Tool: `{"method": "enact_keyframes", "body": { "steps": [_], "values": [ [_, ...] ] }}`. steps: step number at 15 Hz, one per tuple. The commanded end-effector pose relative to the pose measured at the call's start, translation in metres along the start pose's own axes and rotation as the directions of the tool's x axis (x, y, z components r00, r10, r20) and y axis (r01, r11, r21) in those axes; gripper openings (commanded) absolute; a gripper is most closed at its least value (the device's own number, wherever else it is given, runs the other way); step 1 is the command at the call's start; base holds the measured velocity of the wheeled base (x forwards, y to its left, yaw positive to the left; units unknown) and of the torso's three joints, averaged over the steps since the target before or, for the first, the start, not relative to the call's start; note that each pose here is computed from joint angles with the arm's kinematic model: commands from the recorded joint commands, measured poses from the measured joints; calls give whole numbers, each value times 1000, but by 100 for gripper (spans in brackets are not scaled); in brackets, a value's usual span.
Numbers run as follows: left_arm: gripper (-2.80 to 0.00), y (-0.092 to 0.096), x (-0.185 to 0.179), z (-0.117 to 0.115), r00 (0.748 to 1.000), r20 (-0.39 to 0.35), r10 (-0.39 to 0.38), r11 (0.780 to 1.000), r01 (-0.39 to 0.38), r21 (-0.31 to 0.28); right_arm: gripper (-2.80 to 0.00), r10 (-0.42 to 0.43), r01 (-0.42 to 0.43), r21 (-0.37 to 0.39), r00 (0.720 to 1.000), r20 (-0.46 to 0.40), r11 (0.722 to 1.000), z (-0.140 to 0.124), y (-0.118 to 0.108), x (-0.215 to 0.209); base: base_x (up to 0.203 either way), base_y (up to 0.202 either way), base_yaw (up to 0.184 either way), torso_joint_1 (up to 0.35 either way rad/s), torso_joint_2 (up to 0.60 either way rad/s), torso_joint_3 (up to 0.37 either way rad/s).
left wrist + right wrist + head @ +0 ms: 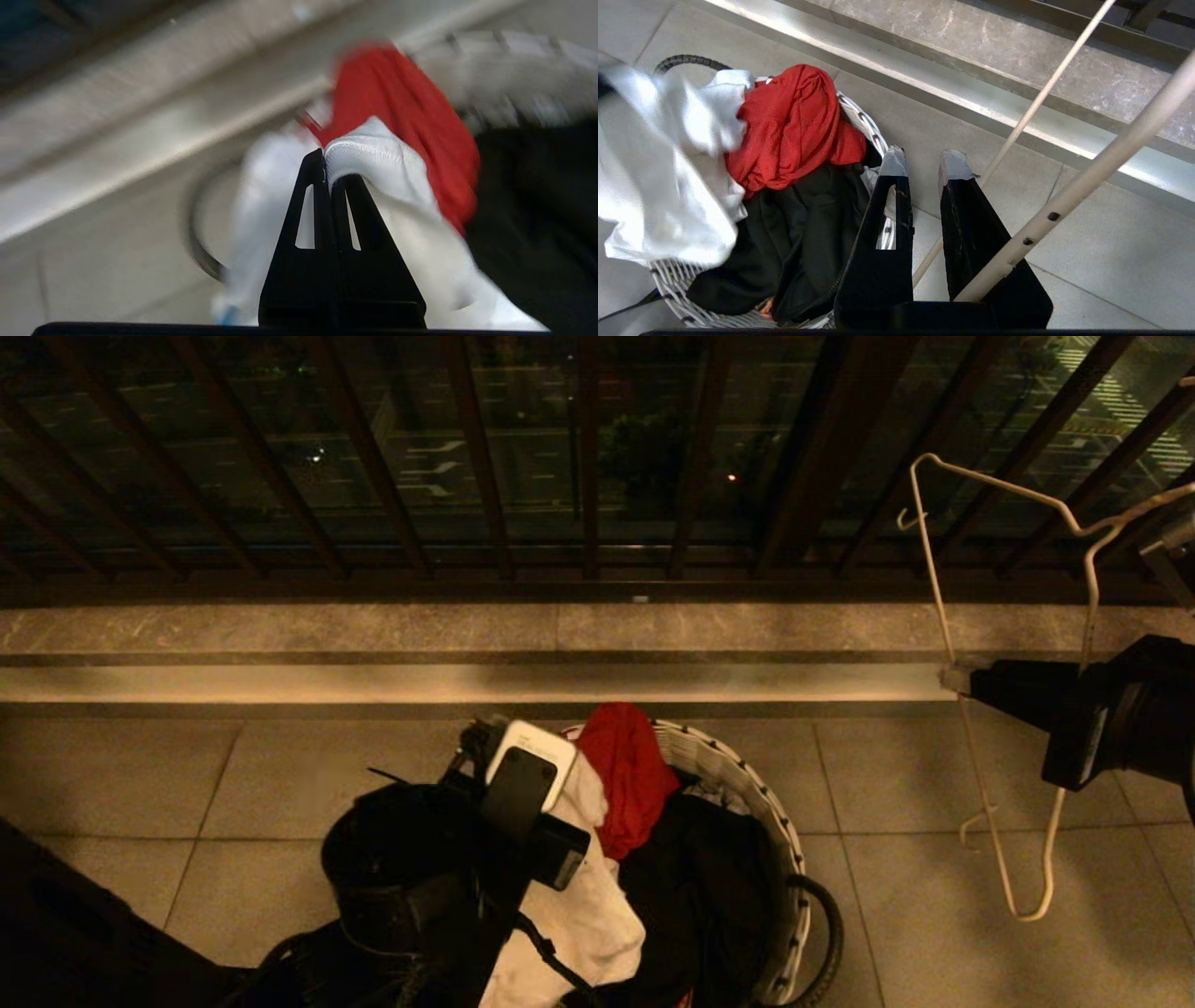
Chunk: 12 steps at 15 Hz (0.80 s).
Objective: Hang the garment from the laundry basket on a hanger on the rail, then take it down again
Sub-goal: Pick up clothes from the basket
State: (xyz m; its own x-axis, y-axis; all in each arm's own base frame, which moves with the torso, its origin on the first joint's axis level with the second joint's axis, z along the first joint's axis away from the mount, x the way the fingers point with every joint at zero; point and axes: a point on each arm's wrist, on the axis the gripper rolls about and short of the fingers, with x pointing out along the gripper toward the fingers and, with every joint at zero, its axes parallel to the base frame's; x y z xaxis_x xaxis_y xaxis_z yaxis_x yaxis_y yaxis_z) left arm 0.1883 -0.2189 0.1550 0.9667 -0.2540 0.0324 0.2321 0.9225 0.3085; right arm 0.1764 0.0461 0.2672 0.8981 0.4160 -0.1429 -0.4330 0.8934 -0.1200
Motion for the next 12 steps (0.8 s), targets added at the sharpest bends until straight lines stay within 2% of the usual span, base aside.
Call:
{"method": "enact_keyframes", "body": {
  "steps": [1, 2, 4, 8, 12],
  "values": [
    [-280, 15, -2, 20, 997, 61, 44, 998, -41, -51, -280, 1, -1, -1, 1000, 1, 1000, 0, 0, 0, 0, 0, 0, 0, 0, 0],
    [-280, 19, -4, 25, 996, 72, 51, 997, -47, -61, -280, 2, -2, -1, 1000, 0, 1000, 0, 0, 0, 0, 0, 0, 0, 0, 0],
    [-280, 23, -9, 25, 998, 44, 38, 998, -36, -44, -280, 3, -3, -2, 1000, -2, 1000, 0, 0, 1, 0, 0, 0, 0, 0, 0],
    [-280, 21, -7, 25, 999, 37, 20, 999, -19, -37, -280, 2, -2, -2, 1000, 3, 1000, 0, 0, -1, 0, 0, 0, 0, 0, 0],
    [-280, 11, 4, 7, 1000, -18, 14, 1000, -14, -1, -280, 2, -2, -2, 1000, 5, 1000, 1, 0, -1, 0, 0, 0, 0, 0, 0]
  ]
}}
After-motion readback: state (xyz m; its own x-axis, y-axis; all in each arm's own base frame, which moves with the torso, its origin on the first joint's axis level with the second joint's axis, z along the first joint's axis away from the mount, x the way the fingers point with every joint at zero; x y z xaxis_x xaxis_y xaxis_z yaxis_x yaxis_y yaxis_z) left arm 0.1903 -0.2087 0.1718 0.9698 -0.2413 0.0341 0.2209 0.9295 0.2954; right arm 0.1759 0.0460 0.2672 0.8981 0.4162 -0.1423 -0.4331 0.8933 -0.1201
